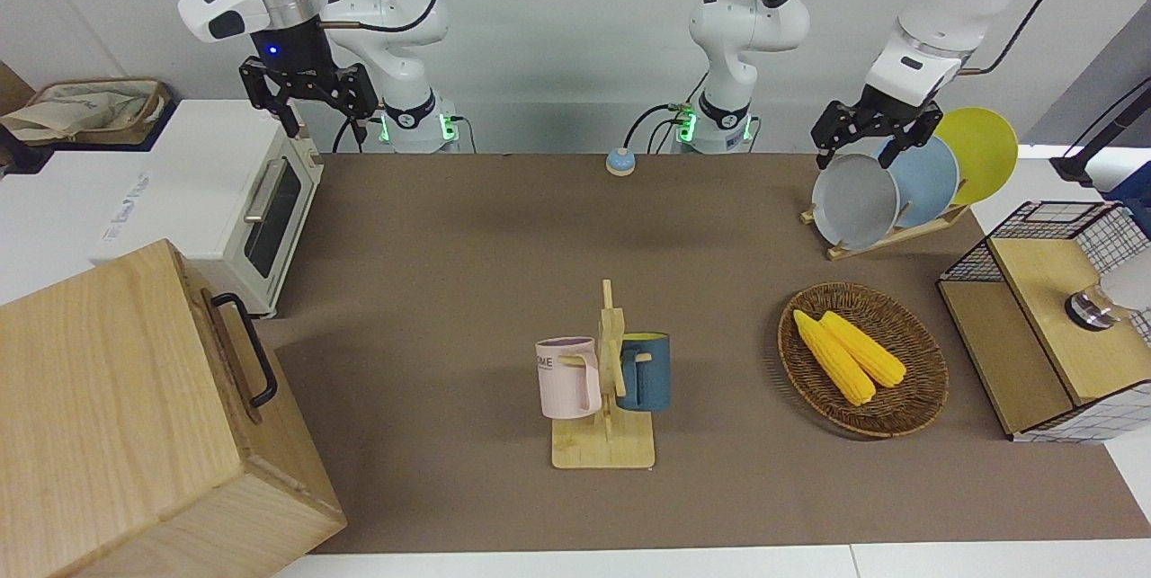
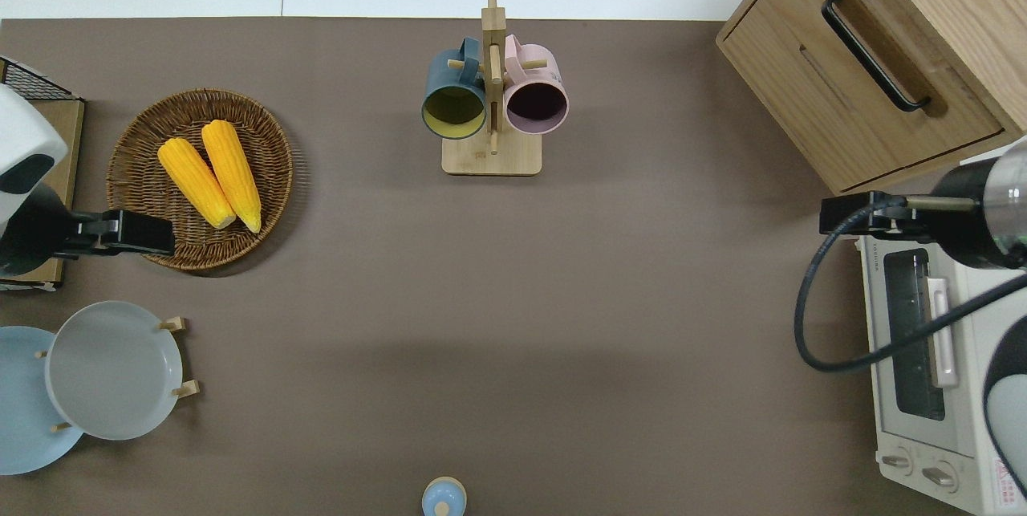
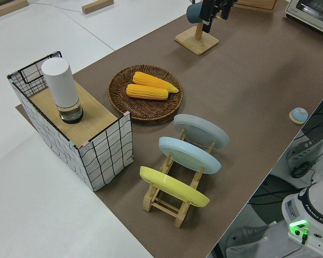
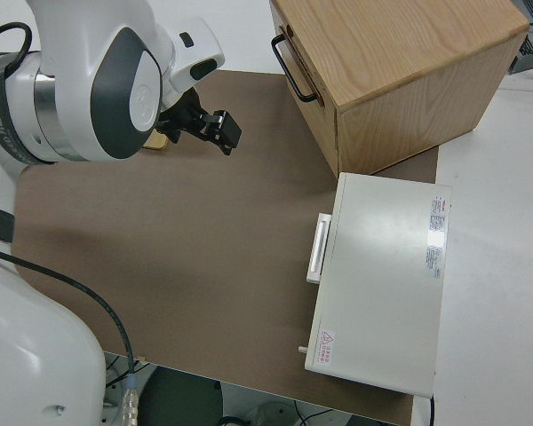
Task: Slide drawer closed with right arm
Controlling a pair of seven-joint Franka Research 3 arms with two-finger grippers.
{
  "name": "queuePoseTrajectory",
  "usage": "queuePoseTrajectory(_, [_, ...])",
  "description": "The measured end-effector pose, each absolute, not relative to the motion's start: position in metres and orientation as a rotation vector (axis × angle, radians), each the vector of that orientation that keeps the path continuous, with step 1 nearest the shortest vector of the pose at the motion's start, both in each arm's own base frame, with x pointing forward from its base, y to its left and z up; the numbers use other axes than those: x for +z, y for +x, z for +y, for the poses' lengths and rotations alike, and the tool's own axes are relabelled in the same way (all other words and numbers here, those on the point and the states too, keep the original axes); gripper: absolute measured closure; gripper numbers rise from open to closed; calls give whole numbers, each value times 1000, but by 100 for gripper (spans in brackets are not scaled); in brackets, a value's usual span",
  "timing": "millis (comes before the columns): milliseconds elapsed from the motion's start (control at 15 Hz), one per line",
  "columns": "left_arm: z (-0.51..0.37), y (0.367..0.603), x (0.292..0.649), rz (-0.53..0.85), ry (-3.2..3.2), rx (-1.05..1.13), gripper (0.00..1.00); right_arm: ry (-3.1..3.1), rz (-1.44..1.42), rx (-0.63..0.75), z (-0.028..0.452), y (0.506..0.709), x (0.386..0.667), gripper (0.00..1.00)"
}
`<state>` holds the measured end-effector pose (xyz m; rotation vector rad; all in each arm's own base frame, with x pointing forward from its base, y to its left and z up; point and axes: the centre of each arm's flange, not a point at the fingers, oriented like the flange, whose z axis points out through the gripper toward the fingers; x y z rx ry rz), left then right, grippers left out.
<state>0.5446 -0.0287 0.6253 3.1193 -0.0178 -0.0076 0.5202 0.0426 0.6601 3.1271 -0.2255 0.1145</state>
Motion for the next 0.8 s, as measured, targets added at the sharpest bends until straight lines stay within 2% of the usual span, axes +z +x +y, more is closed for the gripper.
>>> queuePoseTrajectory(800, [-29, 545, 625, -18, 3119, -8, 0, 3126, -202, 93, 51, 518, 658, 2])
